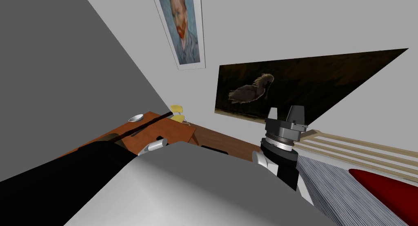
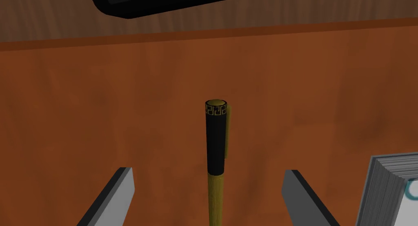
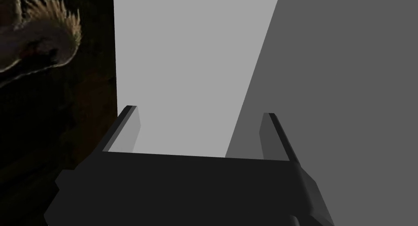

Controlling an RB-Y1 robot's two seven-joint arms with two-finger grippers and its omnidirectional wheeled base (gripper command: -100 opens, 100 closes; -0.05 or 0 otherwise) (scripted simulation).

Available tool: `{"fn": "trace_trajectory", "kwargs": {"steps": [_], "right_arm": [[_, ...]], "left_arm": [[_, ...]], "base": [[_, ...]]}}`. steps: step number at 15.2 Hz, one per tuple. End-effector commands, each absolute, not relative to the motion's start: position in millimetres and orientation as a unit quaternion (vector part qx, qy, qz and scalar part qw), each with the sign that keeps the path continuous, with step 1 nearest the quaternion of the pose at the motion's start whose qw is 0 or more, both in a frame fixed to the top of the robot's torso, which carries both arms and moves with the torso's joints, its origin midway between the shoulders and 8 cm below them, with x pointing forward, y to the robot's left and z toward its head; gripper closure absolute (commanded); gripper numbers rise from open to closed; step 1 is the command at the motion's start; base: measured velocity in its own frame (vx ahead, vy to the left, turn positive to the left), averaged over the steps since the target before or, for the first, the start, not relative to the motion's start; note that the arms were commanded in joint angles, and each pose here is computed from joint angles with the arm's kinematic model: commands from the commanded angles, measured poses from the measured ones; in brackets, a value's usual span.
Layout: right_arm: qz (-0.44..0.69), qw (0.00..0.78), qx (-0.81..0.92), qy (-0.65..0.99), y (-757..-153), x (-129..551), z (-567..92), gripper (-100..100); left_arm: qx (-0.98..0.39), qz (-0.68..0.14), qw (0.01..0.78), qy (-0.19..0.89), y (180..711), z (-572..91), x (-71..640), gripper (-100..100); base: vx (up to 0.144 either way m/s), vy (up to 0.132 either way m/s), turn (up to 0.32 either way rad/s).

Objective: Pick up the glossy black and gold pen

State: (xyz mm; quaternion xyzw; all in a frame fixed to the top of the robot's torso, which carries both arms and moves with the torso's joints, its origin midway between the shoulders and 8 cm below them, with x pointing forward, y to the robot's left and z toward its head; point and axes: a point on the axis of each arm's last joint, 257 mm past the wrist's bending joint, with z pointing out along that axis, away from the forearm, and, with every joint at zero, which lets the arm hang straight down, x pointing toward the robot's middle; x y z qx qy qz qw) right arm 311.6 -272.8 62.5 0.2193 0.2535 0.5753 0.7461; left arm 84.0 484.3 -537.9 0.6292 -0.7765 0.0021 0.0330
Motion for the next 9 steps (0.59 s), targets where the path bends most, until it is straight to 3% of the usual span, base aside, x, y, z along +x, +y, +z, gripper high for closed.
{"fn": "trace_trajectory", "kwargs": {"steps": [1, 2, 6, 9], "right_arm": [[0.575, 0.746, 0.219, 0.254, -273, 312, 62, 0], [0.575, 0.746, 0.219, 0.254, -273, 312, 62, 0], [0.575, 0.746, 0.219, 0.253, -273, 312, 62, 0], [0.575, 0.746, 0.219, 0.253, -273, 312, 62, 0]], "left_arm": [[0.629, 0.002, 0.033, -0.777, 484, -538, 84, -100], [0.63, 0.002, 0.032, -0.776, 484, -539, 84, 100], [0.63, 0.002, 0.032, -0.776, 484, -539, 84, 100], [0.628, 0.001, 0.03, -0.777, 490, -528, 84, 100]], "base": [[-0.019, 0.037, -0.022], [-0.007, 0.014, -0.003], [-0.002, 0.003, 0.004], [0.024, -0.043, 0.06]]}}
